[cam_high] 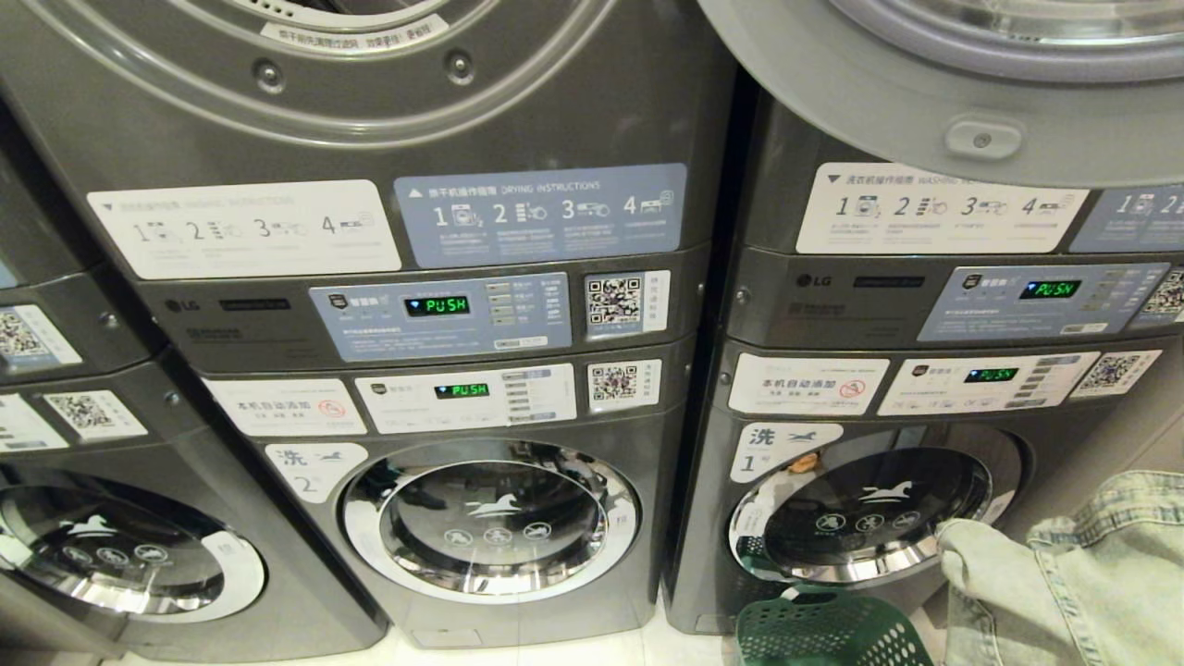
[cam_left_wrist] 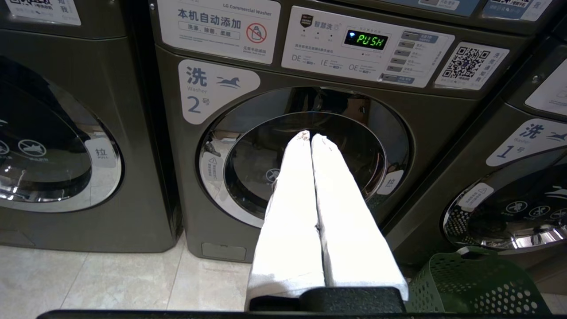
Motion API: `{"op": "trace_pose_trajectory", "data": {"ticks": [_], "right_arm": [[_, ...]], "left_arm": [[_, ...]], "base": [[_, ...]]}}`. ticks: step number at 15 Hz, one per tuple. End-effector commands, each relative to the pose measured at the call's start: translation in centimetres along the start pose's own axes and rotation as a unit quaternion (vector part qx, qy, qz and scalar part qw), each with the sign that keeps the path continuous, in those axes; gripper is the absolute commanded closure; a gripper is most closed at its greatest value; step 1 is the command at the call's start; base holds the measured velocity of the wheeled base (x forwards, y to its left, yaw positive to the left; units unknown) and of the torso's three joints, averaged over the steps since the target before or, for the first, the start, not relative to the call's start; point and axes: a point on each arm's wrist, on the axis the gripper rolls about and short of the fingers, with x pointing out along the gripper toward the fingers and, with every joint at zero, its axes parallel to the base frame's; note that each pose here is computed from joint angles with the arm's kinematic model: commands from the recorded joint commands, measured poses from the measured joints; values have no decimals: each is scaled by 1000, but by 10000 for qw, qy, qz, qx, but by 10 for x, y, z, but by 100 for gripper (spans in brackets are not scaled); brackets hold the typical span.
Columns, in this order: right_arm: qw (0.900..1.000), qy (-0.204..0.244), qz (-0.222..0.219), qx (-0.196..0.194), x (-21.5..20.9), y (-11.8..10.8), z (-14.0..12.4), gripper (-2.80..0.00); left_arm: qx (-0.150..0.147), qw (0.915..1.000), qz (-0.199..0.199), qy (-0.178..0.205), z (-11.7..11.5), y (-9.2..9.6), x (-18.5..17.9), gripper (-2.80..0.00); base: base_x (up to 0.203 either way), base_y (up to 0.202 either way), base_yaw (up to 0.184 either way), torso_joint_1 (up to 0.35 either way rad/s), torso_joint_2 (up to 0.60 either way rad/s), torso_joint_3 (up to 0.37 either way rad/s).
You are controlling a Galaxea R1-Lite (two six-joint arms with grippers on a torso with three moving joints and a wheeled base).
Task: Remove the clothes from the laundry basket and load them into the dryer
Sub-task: Put the clothes in the dryer
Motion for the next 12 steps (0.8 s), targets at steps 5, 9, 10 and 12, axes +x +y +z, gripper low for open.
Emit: {"op": "trace_pose_trajectory", "data": {"ticks": [5, 9, 10, 12], "right_arm": [[10000, 38, 9, -2, 1, 0, -2, 0], [10000, 38, 9, -2, 1, 0, -2, 0], [10000, 38, 9, -2, 1, 0, -2, 0], [10000, 39, 9, -2, 1, 0, -2, 0]], "left_arm": [[1, 9999, 25, 155, -8, 1, 2, 0], [9, 9999, 25, 160, -9, 1, 2, 0], [2, 9999, 26, 162, -9, 1, 2, 0], [-7, 9999, 24, 146, -8, 1, 2, 0]], "base": [[0, 0, 0, 147, -320, -173], [0, 0, 0, 142, -297, -153], [0, 0, 0, 104, -198, -114], [0, 0, 0, 97, -212, -112]]}}
